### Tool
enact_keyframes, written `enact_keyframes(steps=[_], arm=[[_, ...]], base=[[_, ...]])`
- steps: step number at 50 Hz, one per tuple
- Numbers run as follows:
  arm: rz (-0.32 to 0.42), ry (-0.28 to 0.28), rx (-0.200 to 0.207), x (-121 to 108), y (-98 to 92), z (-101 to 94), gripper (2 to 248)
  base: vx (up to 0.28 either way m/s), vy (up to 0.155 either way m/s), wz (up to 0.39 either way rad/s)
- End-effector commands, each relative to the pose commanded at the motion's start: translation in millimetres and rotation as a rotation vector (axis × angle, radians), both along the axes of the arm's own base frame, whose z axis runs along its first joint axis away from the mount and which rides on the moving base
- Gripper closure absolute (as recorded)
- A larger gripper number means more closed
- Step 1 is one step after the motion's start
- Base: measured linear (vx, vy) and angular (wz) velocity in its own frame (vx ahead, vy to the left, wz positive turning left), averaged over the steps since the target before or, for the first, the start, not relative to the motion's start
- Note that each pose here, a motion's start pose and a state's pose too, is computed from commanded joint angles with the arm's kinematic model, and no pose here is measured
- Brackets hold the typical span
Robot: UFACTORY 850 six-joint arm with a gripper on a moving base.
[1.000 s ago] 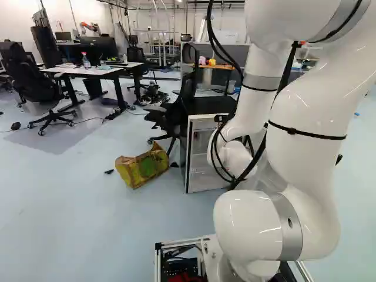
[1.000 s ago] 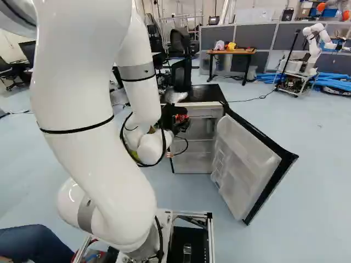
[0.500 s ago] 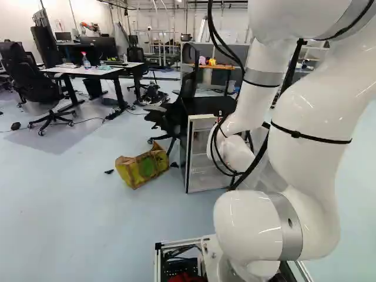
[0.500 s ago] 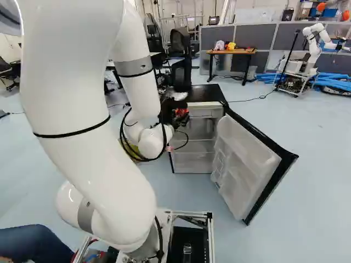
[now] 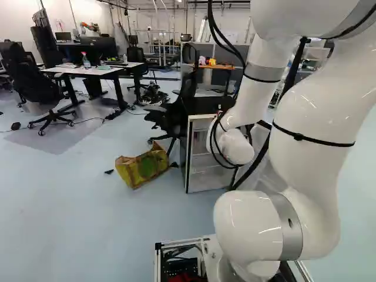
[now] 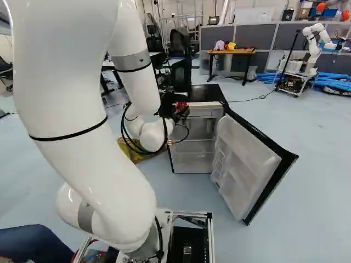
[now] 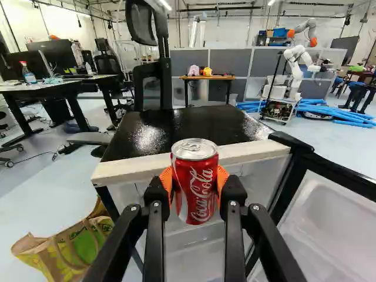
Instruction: Grab a drink from the fridge
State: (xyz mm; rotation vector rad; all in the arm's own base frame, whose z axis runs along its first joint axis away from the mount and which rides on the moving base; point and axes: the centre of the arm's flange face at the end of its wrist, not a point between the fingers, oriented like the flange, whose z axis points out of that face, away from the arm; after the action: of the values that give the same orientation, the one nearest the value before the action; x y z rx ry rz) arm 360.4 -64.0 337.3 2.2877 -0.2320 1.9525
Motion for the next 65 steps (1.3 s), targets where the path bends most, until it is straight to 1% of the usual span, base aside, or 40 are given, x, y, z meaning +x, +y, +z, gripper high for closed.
enact_keyframes(steps=[25, 51, 65], arm=[[0.011, -0.032, -0.004, 30, -0.8, 19.3, 156], [0.039, -0.064, -0.007, 68, 5.2, 39.7, 156], [0.054, -0.059, -0.006, 91, 9.4, 37.0, 156]], base=[[0.000, 0.000, 0.000], [0.000, 0.000, 0.000], [0.000, 0.000, 0.000]])
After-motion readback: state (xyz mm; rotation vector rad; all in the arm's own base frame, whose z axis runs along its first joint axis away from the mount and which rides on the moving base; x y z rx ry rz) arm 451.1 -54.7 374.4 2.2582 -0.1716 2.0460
